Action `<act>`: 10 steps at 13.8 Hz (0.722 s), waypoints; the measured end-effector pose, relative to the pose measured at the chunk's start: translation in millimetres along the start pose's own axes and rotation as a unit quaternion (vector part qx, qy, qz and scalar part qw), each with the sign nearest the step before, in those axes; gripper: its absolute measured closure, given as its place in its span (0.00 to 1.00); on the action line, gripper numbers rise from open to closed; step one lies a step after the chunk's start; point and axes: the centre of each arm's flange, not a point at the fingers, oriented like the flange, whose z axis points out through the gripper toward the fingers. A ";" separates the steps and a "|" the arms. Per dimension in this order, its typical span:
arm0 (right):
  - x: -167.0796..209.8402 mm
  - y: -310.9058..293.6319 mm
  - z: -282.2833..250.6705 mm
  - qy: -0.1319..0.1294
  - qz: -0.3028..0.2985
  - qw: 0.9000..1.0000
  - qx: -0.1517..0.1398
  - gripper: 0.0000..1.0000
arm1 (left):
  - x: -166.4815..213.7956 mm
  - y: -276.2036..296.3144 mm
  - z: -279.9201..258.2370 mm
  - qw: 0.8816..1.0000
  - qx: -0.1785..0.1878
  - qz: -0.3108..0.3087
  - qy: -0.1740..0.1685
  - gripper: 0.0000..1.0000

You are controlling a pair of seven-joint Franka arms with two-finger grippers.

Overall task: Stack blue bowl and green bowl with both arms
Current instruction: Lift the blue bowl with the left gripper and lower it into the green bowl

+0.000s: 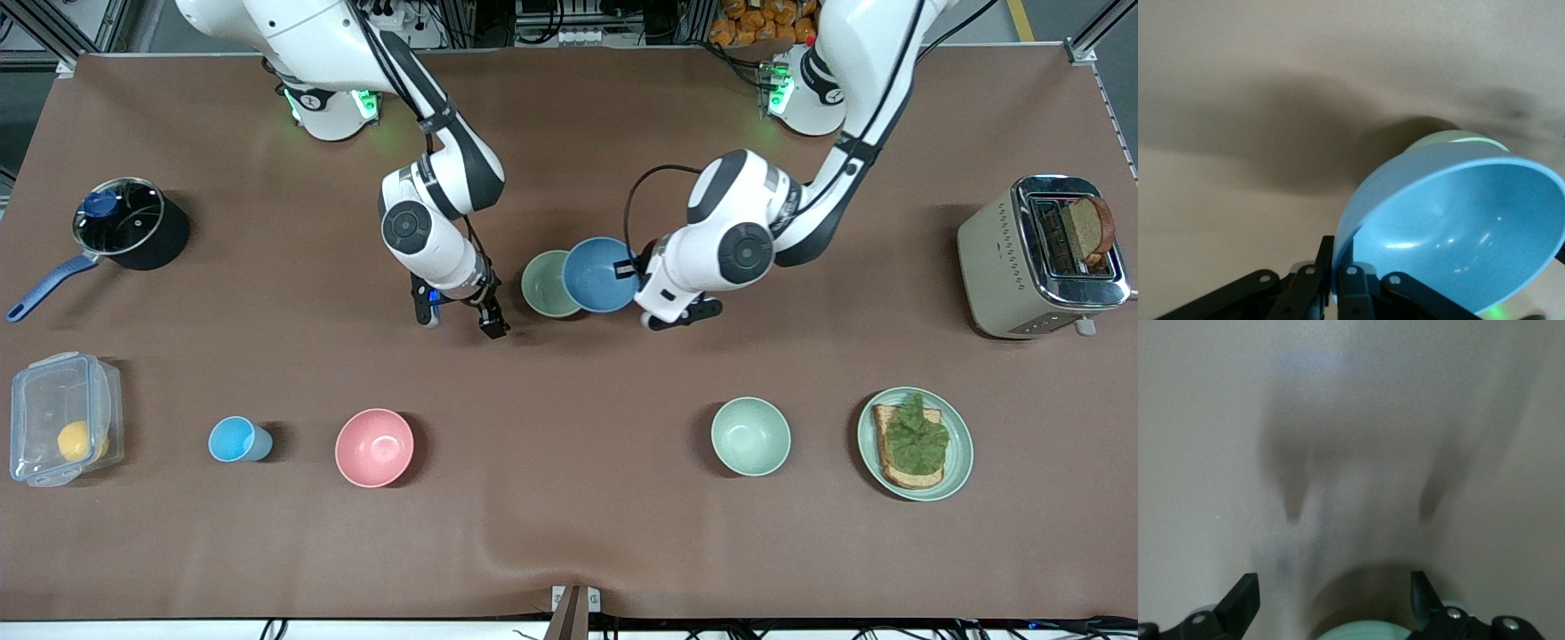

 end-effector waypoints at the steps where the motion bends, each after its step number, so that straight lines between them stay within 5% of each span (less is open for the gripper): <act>1: 1.3 0.9 2.7 -0.001 0.004 1.000 0.000 0.00 | -0.3 9.0 6.4 1.000 -0.001 -0.004 -0.003 0.94; 10: -3.6 3.7 10.9 -0.025 0.034 0.999 0.015 0.00 | -8.9 50.1 74.3 1.000 -0.007 0.001 -0.006 0.94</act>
